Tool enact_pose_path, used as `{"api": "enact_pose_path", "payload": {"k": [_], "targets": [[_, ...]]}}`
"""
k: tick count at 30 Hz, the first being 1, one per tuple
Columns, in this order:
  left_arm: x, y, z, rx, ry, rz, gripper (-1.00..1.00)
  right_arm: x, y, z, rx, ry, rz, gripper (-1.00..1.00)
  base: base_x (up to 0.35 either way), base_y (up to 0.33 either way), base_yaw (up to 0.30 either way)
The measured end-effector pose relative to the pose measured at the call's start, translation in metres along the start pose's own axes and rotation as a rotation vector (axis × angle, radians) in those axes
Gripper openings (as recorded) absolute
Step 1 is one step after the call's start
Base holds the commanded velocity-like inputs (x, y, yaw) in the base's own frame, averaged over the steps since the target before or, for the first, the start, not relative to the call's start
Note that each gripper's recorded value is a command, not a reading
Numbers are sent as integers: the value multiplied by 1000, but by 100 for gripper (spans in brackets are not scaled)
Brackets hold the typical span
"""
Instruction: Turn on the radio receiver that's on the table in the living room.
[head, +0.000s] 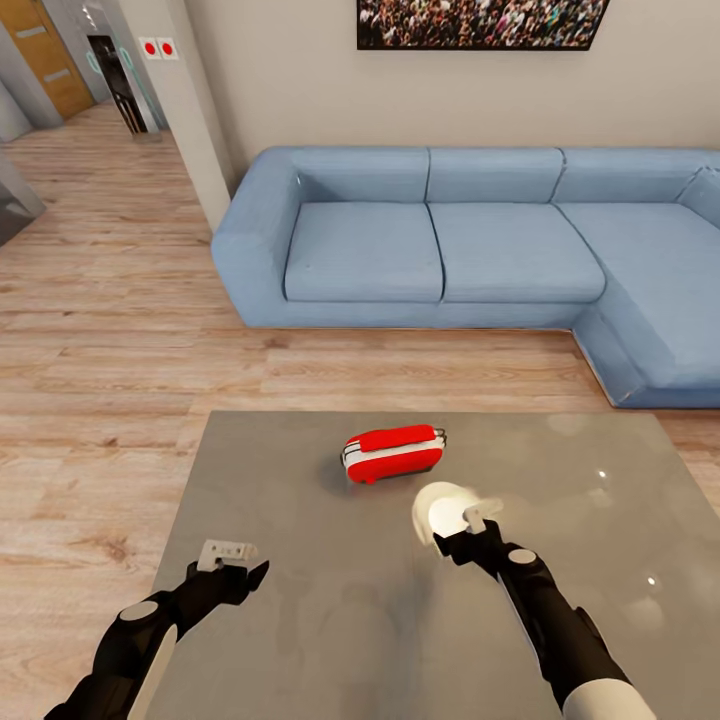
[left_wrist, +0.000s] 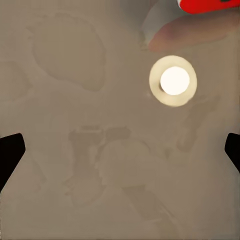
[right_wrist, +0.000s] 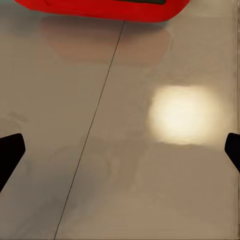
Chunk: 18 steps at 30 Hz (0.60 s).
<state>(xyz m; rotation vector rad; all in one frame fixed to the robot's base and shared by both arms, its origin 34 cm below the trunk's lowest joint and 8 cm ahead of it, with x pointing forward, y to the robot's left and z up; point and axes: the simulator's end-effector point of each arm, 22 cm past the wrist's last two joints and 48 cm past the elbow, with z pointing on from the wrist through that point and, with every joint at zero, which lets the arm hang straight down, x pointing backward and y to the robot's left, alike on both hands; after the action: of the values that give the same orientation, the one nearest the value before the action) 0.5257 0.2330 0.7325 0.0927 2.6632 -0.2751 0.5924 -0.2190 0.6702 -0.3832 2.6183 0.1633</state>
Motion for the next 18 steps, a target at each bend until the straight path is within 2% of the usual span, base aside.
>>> {"api": "enact_pose_path", "payload": {"k": [6,18], "targets": [[-1,-3,1,0,-2,-2,100,-7,-8,-2,33,-15,-6,100,0,0,0],[-1,-4,1,2,-2,-3,100,-7,-7,-1,29,-13,-9,100,0,0,0]]}}
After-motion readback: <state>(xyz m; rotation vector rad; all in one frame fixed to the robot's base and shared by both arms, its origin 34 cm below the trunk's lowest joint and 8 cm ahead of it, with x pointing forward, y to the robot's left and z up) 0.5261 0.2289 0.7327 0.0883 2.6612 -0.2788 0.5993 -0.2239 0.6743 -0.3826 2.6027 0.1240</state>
